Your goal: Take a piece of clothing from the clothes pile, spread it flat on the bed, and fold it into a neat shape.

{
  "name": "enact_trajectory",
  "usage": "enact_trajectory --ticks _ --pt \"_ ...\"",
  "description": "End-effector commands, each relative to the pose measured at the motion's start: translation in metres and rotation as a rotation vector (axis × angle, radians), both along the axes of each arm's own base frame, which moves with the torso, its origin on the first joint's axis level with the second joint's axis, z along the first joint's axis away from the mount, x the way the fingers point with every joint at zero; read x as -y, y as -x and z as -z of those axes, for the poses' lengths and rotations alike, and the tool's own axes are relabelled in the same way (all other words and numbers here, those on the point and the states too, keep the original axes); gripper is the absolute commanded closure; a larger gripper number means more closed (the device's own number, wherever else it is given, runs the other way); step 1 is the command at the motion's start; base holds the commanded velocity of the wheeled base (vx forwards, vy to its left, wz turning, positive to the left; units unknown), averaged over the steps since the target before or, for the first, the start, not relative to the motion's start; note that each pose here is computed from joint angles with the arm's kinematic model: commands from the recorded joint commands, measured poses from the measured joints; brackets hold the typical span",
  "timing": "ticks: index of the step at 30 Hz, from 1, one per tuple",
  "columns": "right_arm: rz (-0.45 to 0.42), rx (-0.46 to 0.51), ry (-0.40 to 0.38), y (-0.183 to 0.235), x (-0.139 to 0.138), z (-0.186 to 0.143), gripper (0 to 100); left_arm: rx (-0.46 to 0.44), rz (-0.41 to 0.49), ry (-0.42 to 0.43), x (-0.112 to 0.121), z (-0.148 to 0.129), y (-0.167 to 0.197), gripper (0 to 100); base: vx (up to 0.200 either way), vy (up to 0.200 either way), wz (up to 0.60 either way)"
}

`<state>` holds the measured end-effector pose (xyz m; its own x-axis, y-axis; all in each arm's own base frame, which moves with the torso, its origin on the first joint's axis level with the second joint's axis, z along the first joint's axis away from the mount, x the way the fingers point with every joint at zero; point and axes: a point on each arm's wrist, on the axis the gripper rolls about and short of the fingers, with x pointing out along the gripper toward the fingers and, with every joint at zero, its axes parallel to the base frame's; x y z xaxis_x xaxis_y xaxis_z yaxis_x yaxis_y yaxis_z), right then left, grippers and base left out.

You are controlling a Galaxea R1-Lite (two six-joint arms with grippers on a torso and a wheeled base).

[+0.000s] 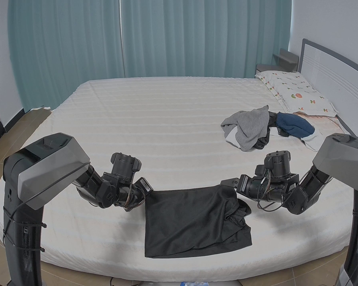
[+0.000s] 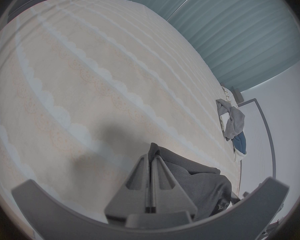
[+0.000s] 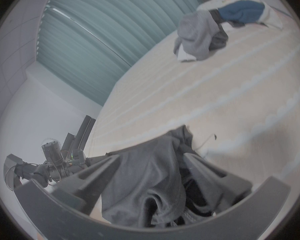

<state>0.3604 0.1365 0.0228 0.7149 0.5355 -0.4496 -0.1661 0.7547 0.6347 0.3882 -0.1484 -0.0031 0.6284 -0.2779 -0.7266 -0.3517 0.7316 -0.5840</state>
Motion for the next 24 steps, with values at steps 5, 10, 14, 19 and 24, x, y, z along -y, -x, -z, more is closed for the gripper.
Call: enact_trajectory --ticks 5,10,14,19,24 --pt "0.003 0.000 -0.005 0.022 0.004 0.002 0 -0.005 0.001 -0.002 0.000 0.002 0.001 100 0.000 0.000 0.00" --pt "-0.009 -0.065 -0.107 0.036 0.003 -0.011 0 -0.003 0.001 -0.001 0.000 0.001 0.001 100 0.000 0.000 0.00" --pt "-0.023 -0.120 -0.113 0.041 0.004 -0.007 0 -0.003 0.001 -0.001 0.000 0.001 0.001 100 0.000 0.000 0.00" --pt "-0.034 -0.172 -0.128 0.042 -0.001 -0.003 0 -0.003 0.001 -0.001 0.000 0.001 0.001 100 0.000 0.000 0.00" --pt "-0.045 -0.210 -0.124 0.039 -0.008 0.013 0 -0.003 0.001 -0.001 0.000 0.001 0.001 100 0.000 0.000 0.00"
